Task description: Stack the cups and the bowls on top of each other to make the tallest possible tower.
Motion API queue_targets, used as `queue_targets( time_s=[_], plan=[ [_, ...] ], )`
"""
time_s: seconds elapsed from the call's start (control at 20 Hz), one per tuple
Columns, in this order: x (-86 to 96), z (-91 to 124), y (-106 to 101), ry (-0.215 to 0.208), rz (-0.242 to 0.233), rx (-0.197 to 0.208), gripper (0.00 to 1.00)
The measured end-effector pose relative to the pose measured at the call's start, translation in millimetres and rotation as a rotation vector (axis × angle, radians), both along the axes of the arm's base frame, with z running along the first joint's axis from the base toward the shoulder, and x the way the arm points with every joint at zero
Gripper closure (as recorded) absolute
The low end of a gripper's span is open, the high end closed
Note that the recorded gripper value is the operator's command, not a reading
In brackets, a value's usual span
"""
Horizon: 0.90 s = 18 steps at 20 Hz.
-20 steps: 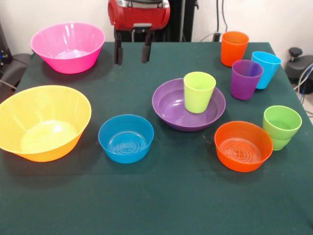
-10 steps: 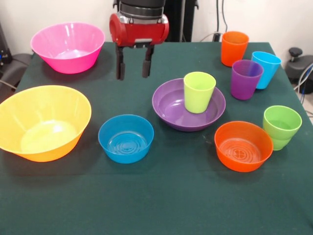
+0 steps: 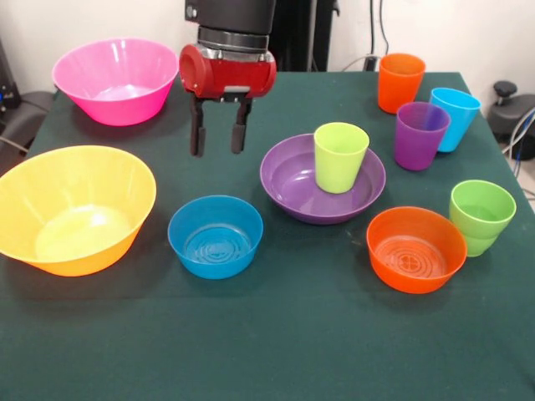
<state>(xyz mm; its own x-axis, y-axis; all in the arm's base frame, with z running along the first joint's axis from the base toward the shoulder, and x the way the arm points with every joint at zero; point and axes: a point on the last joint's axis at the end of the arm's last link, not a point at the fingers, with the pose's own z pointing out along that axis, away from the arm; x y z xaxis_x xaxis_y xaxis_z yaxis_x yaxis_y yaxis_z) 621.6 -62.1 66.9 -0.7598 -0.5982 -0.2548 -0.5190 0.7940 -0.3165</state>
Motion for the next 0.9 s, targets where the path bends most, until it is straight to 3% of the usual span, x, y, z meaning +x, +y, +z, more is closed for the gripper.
queue_targets(
  time_s=[0.15, 0.25, 0.45, 0.5, 0.6, 0.65, 0.7, 0.9],
  plan=[
    [-3.0, -3.9, -4.9, -0.046, 0.032, 0.026, 0.00],
    [-3.9, -4.3, -10.4, -0.096, 0.079, 0.028, 0.00],
    [-4.5, -0.2, -15.3, -0.133, 0.221, -0.027, 0.00],
    [-4.7, 2.6, -14.9, -0.139, 0.309, -0.065, 0.00],
    [-4.7, 3.8, -14.0, -0.141, 0.359, -0.088, 0.00],
    [-3.9, 5.4, -12.5, -0.142, 0.432, -0.124, 0.00],
    [-3.5, 5.9, -11.9, -0.142, 0.471, -0.146, 0.00],
    [-2.9, 7.0, -11.1, -0.137, 0.558, -0.193, 0.00]
  ],
)
